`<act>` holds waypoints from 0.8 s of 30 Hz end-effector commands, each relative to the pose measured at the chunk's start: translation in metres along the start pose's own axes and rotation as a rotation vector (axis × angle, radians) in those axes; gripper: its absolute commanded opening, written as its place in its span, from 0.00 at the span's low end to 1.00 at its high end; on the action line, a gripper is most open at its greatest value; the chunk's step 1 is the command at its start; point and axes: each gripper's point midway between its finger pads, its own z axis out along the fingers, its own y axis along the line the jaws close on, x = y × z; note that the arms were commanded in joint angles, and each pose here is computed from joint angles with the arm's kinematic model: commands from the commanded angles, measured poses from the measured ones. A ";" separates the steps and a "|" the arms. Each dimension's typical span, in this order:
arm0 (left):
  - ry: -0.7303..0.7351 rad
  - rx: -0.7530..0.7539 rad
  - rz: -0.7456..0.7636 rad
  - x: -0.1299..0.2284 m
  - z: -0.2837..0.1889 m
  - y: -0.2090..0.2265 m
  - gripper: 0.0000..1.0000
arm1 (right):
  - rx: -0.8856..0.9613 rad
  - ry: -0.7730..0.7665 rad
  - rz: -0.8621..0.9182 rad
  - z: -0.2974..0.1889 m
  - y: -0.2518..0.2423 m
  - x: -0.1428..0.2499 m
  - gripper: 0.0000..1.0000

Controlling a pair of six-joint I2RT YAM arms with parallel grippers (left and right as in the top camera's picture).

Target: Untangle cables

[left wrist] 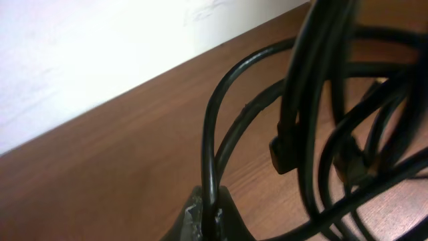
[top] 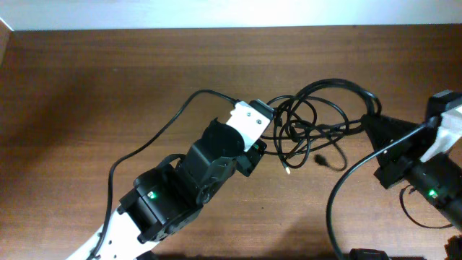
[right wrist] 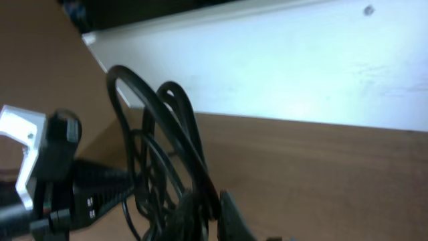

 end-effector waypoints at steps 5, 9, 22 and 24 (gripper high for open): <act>0.078 -0.196 -0.026 0.023 -0.008 0.039 0.00 | 0.315 -0.179 0.116 -0.035 -0.039 -0.028 0.04; 0.051 -0.203 -0.071 0.018 -0.016 0.042 0.00 | 0.518 -0.170 0.235 -0.048 -0.073 -0.012 0.04; -0.107 -0.105 -0.106 -0.017 -0.043 0.033 0.00 | 0.615 -0.008 0.166 -0.055 -0.086 0.024 0.10; -0.122 -0.056 -0.077 -0.021 -0.042 0.024 0.00 | 0.554 0.023 0.105 -0.050 -0.077 0.025 0.33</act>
